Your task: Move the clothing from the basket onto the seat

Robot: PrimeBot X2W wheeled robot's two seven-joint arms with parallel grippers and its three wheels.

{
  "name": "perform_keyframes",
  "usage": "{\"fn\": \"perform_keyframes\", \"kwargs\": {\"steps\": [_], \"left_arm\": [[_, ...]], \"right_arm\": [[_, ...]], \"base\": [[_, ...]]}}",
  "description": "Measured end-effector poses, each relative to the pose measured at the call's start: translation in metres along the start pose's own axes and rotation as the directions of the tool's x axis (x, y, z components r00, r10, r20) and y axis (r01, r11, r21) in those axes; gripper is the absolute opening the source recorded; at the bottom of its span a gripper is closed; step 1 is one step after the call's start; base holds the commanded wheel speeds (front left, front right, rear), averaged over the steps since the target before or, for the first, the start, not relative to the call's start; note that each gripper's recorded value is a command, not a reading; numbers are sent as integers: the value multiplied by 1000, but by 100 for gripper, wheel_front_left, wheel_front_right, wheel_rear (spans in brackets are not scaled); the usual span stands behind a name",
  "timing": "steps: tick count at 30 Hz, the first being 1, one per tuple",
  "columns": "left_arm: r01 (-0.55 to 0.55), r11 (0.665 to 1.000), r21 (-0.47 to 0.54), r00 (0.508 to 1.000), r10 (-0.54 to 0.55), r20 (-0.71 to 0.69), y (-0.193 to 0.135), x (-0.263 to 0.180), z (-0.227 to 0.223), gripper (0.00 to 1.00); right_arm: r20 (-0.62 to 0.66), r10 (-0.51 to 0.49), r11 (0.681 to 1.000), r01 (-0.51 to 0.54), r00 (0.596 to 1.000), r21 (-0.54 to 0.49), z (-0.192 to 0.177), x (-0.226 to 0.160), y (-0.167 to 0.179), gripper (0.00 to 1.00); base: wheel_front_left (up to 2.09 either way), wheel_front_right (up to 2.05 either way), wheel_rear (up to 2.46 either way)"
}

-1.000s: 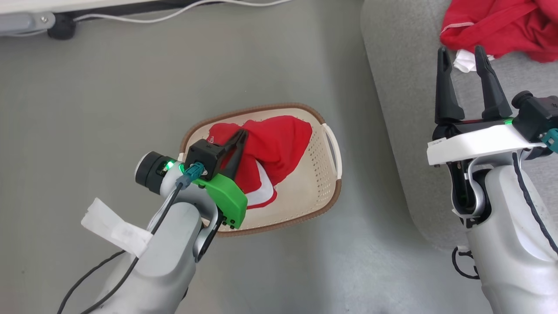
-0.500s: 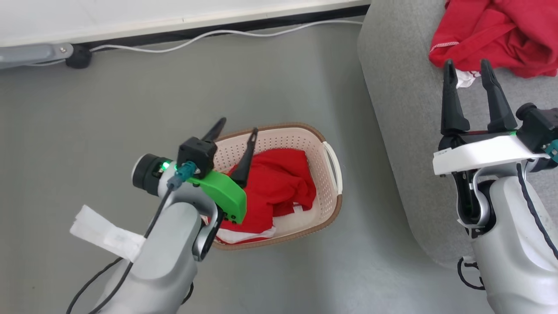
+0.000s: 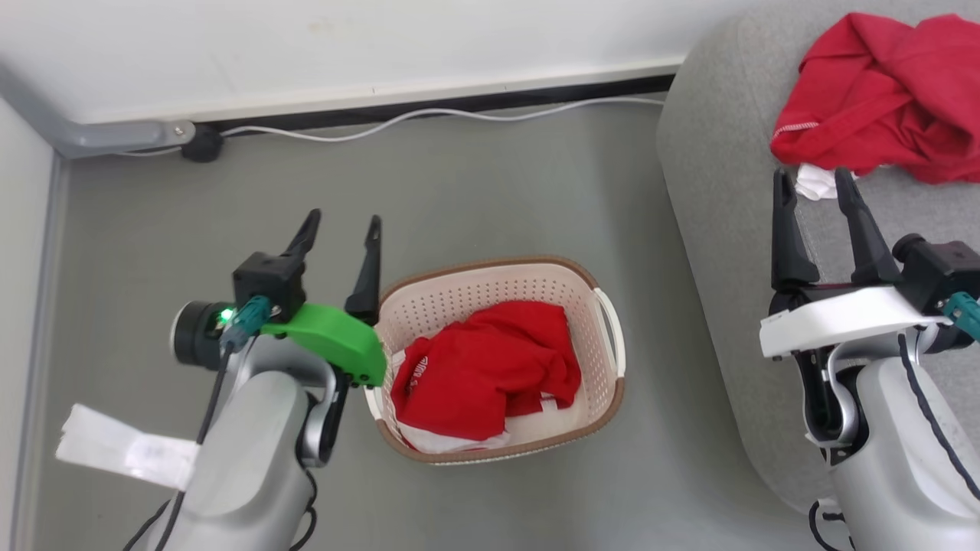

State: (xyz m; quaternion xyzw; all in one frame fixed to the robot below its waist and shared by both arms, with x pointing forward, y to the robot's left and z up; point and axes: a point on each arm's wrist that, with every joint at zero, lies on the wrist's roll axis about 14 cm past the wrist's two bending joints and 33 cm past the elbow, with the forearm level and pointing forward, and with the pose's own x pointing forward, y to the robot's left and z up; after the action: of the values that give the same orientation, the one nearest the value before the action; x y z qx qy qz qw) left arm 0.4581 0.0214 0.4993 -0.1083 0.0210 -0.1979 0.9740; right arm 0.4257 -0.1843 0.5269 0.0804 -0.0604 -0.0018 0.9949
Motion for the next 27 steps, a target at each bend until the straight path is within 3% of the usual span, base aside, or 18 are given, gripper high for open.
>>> {"fn": "perform_keyframes", "kwargs": {"steps": [9, 27], "left_arm": [[-156, 988, 17, 985, 154, 75, 48, -37, 27, 100], [-346, 938, -7, 933, 345, 105, 99, -115, 29, 100]], "right_arm": [[-10, 58, 998, -57, 998, 13, 2, -14, 22, 100], [-50, 113, 993, -111, 992, 37, -3, -39, 47, 100]], "base": [[0, 0, 0], [0, 0, 0]]}}
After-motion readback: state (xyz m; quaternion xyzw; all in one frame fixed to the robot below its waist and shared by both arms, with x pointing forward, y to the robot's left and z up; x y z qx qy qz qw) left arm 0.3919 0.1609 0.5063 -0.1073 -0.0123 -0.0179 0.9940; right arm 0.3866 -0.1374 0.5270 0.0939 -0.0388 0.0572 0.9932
